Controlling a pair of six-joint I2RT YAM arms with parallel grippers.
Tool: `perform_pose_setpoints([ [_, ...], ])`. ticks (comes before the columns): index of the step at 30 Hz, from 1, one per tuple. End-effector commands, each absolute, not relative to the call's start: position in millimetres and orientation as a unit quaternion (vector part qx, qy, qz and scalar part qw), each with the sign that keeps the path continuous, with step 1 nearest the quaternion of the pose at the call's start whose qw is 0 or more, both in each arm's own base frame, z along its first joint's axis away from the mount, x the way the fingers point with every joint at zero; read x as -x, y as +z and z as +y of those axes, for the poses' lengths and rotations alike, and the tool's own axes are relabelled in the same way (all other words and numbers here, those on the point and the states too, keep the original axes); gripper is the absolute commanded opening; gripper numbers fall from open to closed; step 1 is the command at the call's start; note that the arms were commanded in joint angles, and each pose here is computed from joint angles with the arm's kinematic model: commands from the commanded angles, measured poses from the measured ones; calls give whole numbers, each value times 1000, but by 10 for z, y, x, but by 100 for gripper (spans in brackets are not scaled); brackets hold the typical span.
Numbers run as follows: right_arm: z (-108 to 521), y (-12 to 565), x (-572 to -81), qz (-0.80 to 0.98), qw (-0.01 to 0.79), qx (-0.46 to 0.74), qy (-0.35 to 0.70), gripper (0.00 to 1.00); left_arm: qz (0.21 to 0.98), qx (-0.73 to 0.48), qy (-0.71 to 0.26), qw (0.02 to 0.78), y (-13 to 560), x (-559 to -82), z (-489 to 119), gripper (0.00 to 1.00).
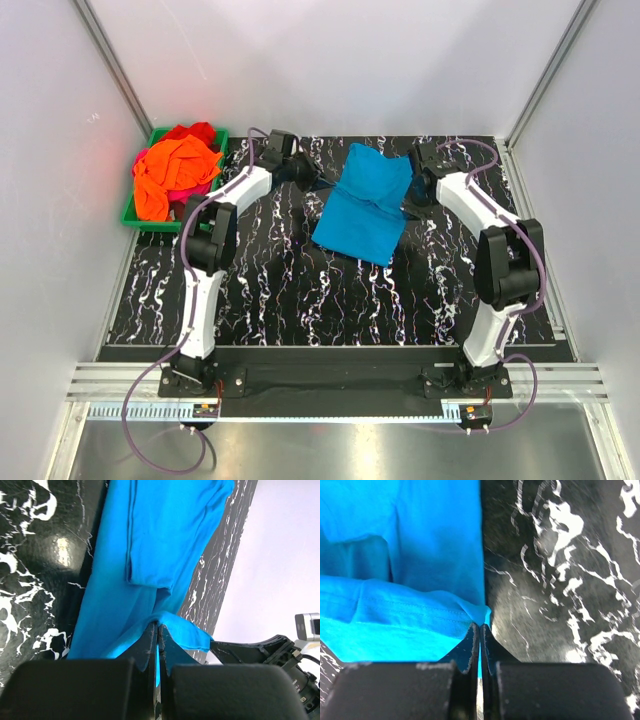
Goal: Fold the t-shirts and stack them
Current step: Fold the tshirt
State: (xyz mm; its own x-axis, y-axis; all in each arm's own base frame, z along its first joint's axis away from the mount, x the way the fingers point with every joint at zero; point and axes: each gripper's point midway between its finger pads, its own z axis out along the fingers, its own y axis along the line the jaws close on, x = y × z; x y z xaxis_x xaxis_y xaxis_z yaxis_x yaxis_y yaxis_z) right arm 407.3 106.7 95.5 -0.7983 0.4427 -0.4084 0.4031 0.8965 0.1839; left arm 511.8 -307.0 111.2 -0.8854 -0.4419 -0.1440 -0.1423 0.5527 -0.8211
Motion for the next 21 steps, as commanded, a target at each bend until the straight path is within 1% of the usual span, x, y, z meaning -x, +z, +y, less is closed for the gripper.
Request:
perform_pose_setpoints([
  [1, 1095, 998, -4280, 947, 237, -211, 57, 0, 851, 181, -453, 197, 1186, -5342, -3015, 0],
  [8, 1100, 892, -4441, 947, 231, -215, 55, 0, 854, 187, -445, 193, 987, -5435, -2979, 0],
  [10, 1014, 809, -4442, 949, 218, -225, 39, 0, 851, 186, -452, 194, 954, -5470, -3005, 0],
  [16, 928, 815, -4531, 945, 224, -232, 44, 0, 837, 178, -473, 212, 1082, -5603, -3060, 0],
  [20, 927, 787, -4598, 948, 220, -226, 50, 0, 839, 185, -469, 205, 981, -5642, -3062, 0],
  [21, 935, 733, -4607, 949, 213, -225, 51, 3, 840, 187, -468, 201, 956, -5636, -3060, 1],
])
